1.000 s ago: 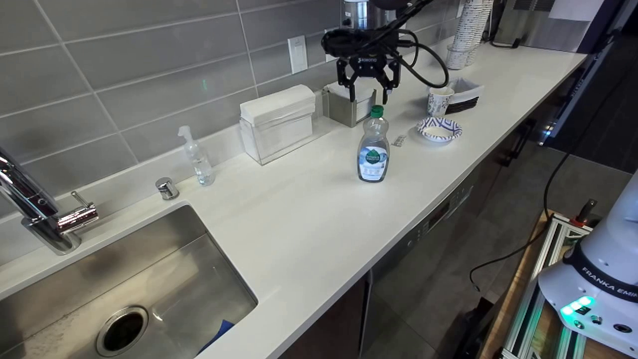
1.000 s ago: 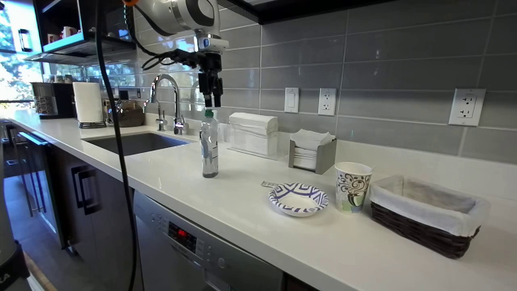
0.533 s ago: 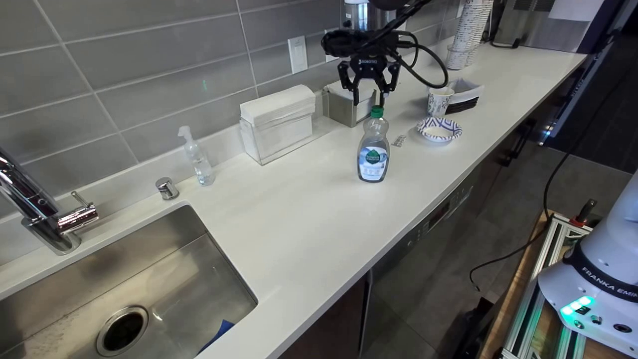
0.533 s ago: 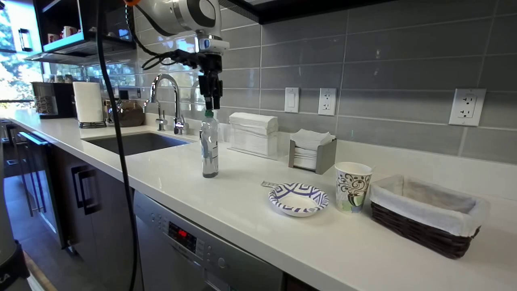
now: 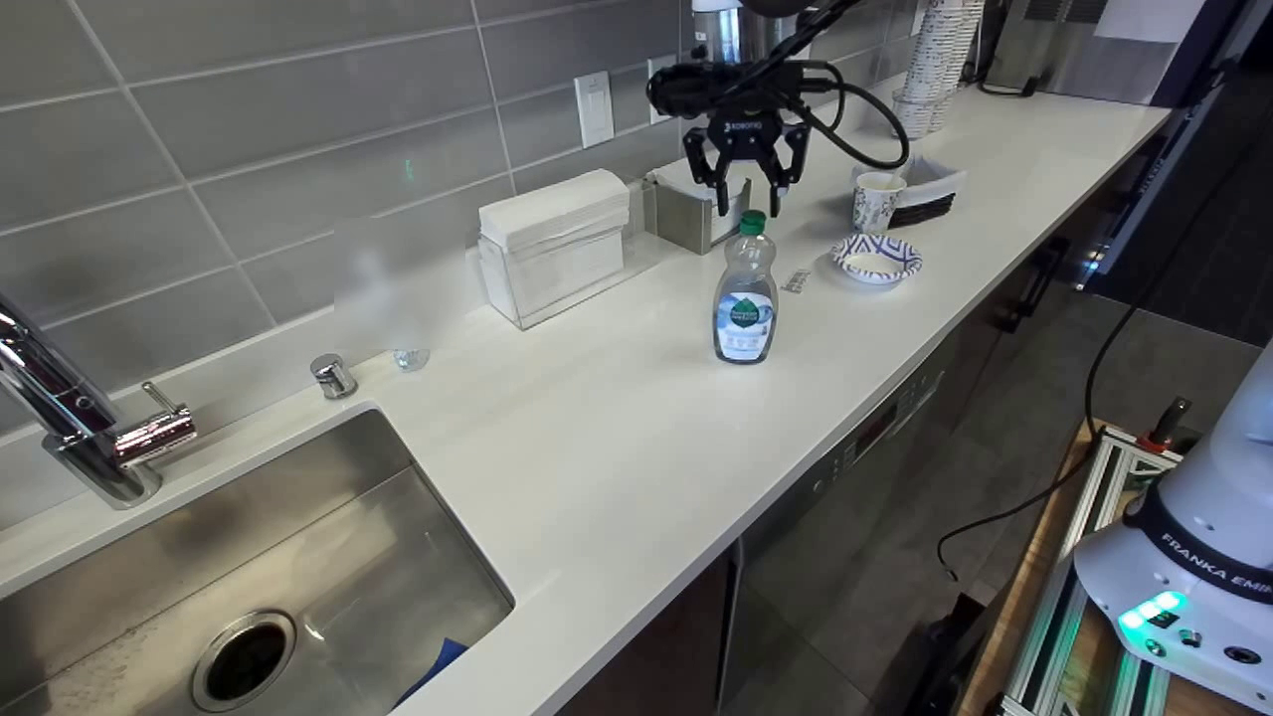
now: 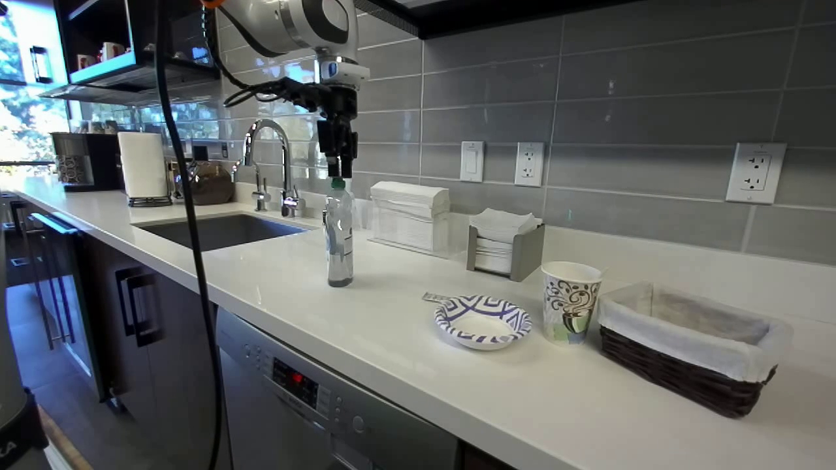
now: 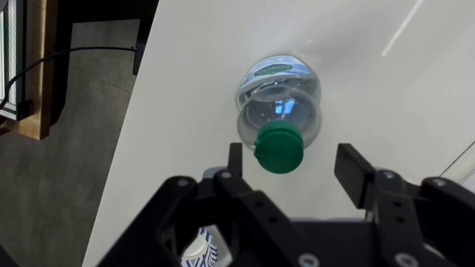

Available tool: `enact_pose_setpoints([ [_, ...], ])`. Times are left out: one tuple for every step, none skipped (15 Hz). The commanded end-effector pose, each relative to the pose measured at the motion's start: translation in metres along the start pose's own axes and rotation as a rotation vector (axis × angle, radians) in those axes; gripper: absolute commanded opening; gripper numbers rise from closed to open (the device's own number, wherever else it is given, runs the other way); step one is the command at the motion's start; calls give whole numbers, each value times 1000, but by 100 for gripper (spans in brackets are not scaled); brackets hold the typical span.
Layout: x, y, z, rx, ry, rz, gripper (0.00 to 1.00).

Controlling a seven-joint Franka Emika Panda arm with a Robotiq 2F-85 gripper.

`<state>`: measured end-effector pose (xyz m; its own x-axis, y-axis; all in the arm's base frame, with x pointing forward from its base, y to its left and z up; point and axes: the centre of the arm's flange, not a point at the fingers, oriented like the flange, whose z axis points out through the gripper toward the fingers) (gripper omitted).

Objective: Open the dishwashing liquid.

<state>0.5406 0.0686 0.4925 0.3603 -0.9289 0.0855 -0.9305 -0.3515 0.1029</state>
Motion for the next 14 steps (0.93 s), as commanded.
enact_pose_setpoints([
  [-2,7,-1,-17,-17,13,66],
  [-1,7,1,-15,-17,11,66],
  [-1,6,2,-16,-17,13,63],
  [0,5,4,-20,-19,13,62],
  [0,5,5,-22,-22,14,60],
  [1,5,5,-24,-24,14,59],
  [1,5,5,-24,-26,13,56],
  [1,6,5,-25,-24,13,49],
  [0,6,4,-24,-23,13,49],
  [0,6,3,-22,-21,10,47],
  [-1,6,3,-22,-20,10,39],
  [-2,7,2,-21,-17,6,42],
  [-3,7,2,-22,-16,4,36],
  [-3,7,1,-21,-17,2,34],
])
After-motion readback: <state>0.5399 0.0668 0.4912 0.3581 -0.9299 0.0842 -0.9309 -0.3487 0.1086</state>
